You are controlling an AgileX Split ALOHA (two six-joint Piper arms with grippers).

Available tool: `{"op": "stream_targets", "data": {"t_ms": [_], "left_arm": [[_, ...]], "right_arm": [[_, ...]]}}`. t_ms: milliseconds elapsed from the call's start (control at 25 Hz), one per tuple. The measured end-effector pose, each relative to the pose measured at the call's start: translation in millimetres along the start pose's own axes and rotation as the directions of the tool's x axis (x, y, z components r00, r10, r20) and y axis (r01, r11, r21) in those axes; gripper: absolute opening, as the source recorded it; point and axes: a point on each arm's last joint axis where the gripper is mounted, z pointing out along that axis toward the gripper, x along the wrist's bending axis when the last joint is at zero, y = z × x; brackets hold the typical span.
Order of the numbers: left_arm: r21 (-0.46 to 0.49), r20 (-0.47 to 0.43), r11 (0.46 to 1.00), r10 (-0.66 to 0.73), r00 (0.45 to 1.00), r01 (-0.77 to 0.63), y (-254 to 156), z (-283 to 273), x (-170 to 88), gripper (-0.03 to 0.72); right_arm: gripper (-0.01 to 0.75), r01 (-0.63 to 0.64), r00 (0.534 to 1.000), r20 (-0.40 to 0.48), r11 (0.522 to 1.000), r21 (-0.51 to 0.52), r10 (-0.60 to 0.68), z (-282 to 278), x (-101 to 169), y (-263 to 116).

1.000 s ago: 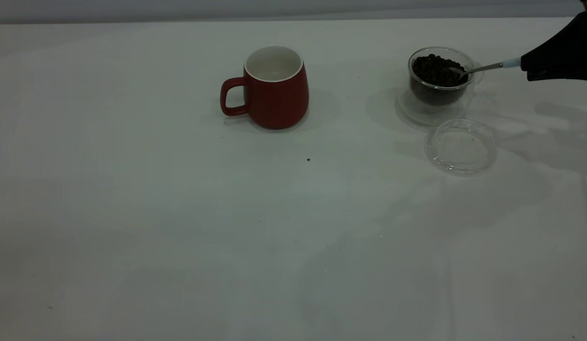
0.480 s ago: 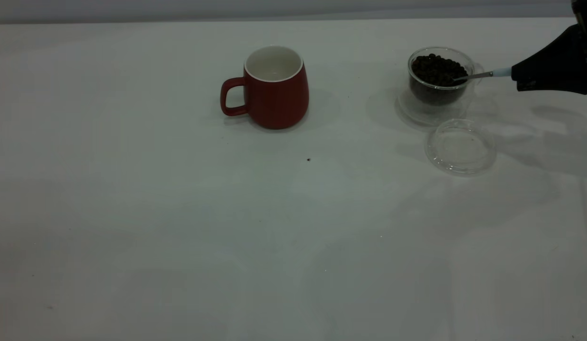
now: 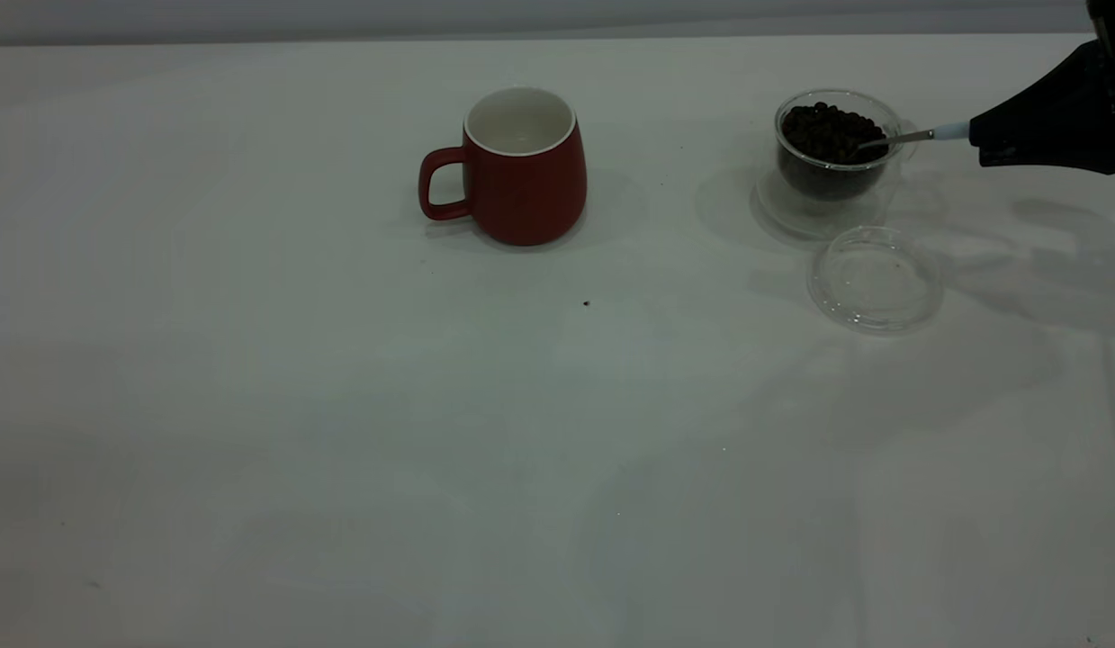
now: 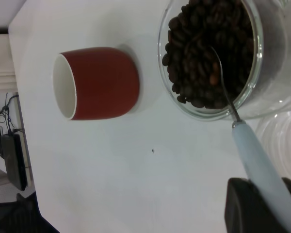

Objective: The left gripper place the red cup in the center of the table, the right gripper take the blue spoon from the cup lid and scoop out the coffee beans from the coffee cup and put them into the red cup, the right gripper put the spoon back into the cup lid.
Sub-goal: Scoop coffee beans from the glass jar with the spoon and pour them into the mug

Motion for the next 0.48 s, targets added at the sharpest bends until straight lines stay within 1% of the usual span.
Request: {"op": "stream_targets", "data": {"t_ms": [480], "left_arm": [[0.000, 0.000, 1.000, 0.001, 1.000, -0.001, 0.0, 0.0, 0.0, 0.445]], "right_arm": [[0.110, -0.017, 0.999, -0.042, 0.999, -0.027, 0.016, -10.3, -4.0, 2.9]]}}
